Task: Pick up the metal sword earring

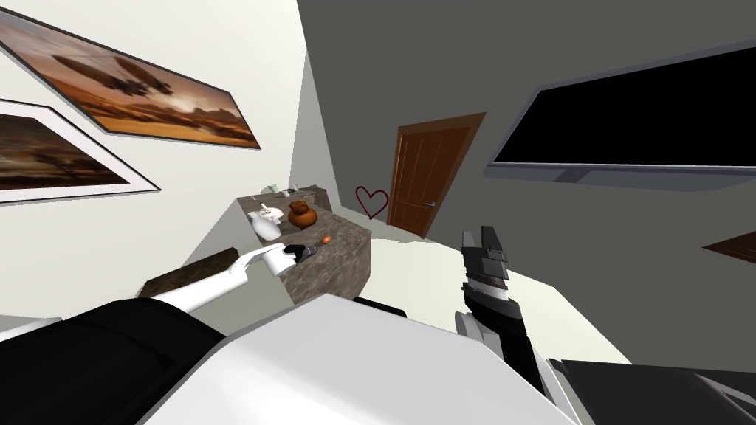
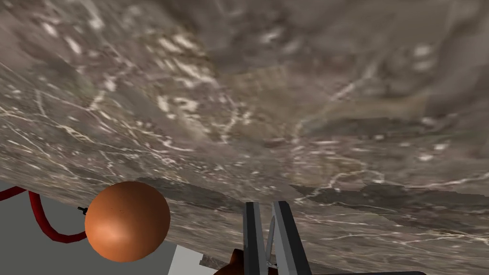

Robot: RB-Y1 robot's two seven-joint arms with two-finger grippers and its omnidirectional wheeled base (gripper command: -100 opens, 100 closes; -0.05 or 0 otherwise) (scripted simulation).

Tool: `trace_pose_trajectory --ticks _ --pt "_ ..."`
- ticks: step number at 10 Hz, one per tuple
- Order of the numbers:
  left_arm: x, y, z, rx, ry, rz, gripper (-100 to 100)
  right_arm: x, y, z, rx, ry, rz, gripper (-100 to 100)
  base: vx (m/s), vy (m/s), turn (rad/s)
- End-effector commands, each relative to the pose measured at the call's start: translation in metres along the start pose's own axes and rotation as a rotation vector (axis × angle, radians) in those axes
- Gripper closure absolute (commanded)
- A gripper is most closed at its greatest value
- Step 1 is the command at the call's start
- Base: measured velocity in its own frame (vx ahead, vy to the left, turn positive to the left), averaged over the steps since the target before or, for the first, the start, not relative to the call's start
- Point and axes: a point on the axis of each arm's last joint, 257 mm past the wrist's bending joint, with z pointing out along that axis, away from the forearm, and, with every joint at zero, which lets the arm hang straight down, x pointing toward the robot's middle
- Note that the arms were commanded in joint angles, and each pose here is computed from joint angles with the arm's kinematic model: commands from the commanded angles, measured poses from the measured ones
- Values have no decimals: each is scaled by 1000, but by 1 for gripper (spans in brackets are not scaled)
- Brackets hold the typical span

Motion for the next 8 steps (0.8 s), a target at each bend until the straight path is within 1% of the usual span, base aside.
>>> trace_pose_trajectory --ticks 1,3,4,5,6,7,8 --pt "0 0 0 0 0 0 100 0 0 0 0 0 0 0 0 0 0" --pt "-1 -2 0 4 -2 -2 100 0 0 0 0 0 0 0 0 0 0" --pt "-1 -1 0 3 -2 -1 0 0 0 0 0 0 0 0 0 0 0" --pt "-3 -7 -8 6 3 10 100 0 0 0 0 0 0 0 -11 -7 76" --pt "-4 -10 -11 8 4 13 100 0 0 0 0 0 0 0 -21 -20 96" --pt "-3 -8 -8 8 2 11 100 0 0 0 0 0 0 0 -10 -11 21" --pt "-3 -8 -9 6 3 11 0 0 0 0 0 0 0 0 0 0 0"
